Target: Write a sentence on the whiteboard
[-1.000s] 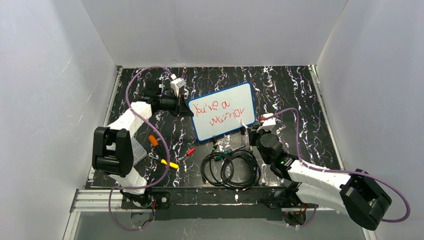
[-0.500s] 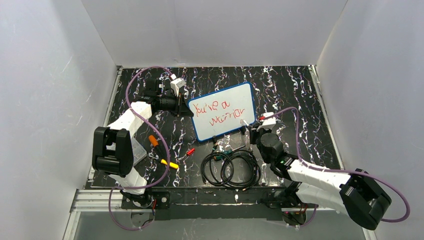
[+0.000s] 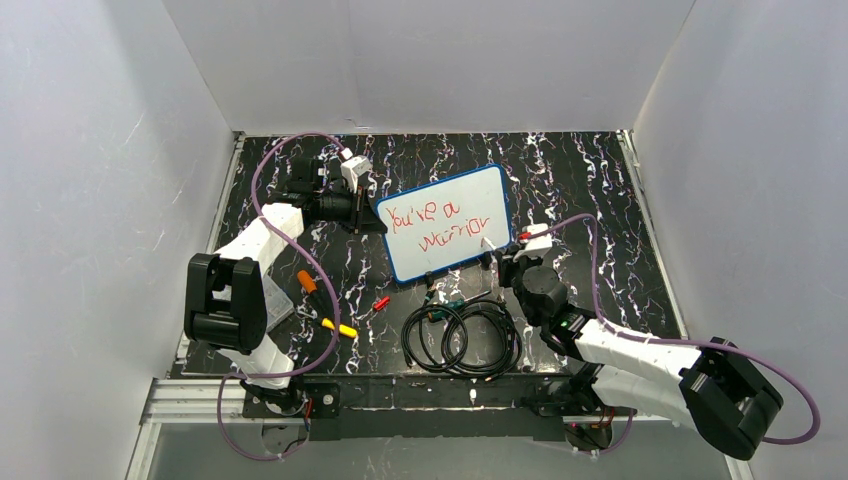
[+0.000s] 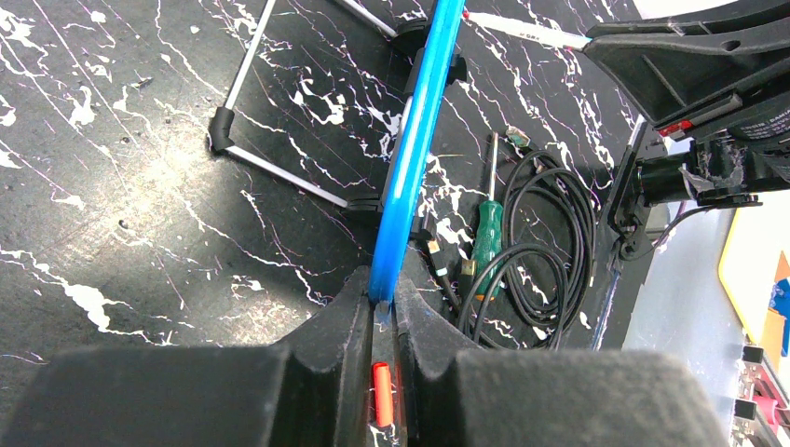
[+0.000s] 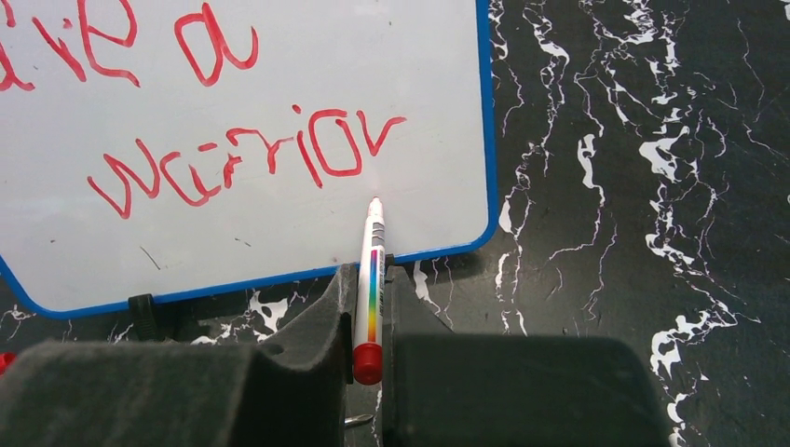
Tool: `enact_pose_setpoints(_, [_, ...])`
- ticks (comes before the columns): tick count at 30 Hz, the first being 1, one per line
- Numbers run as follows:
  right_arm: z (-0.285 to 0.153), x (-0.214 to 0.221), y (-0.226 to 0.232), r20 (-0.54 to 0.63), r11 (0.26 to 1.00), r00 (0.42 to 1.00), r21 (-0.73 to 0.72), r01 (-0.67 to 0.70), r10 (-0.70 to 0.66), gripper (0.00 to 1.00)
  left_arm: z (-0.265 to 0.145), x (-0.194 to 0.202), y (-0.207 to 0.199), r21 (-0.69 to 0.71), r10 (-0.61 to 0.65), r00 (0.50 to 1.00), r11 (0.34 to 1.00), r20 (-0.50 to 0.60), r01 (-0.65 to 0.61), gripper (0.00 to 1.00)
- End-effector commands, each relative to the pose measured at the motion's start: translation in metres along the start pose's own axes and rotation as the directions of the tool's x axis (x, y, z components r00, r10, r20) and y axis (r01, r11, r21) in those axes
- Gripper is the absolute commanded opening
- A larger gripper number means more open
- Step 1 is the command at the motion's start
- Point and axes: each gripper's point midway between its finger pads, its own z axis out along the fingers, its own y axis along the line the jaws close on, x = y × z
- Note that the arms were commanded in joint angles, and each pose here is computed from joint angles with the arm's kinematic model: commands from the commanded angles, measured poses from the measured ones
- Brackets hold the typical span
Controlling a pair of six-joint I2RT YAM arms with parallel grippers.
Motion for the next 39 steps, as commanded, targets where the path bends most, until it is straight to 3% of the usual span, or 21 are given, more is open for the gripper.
enact_pose_setpoints(1, [0.004, -0.036, 0.001, 0.110, 0.999, 0.993, 0.026, -0.046, 0.043, 0.01, -0.006, -0.012, -0.011, 0.009, 0.046, 0.999, 0.999, 0.023, -0.047, 0.00])
enact_pose_setpoints(26, [0.005, -0.020, 0.014, 0.046, 0.998, 0.998, -0.041, -0.039, 0.041, 0.01, -0.005, -0.012, -0.012, 0.013, 0.046, 0.999, 0.999, 0.022, -0.047, 0.00])
enact_pose_setpoints(39, [0.007, -0.027, -0.002, 0.090, 0.998, 0.996, 0.047, -0.034, 0.030, 0.01, -0.005, -0.011, -0.011, 0.012, 0.045, 0.999, 0.999, 0.021, -0.045, 0.00])
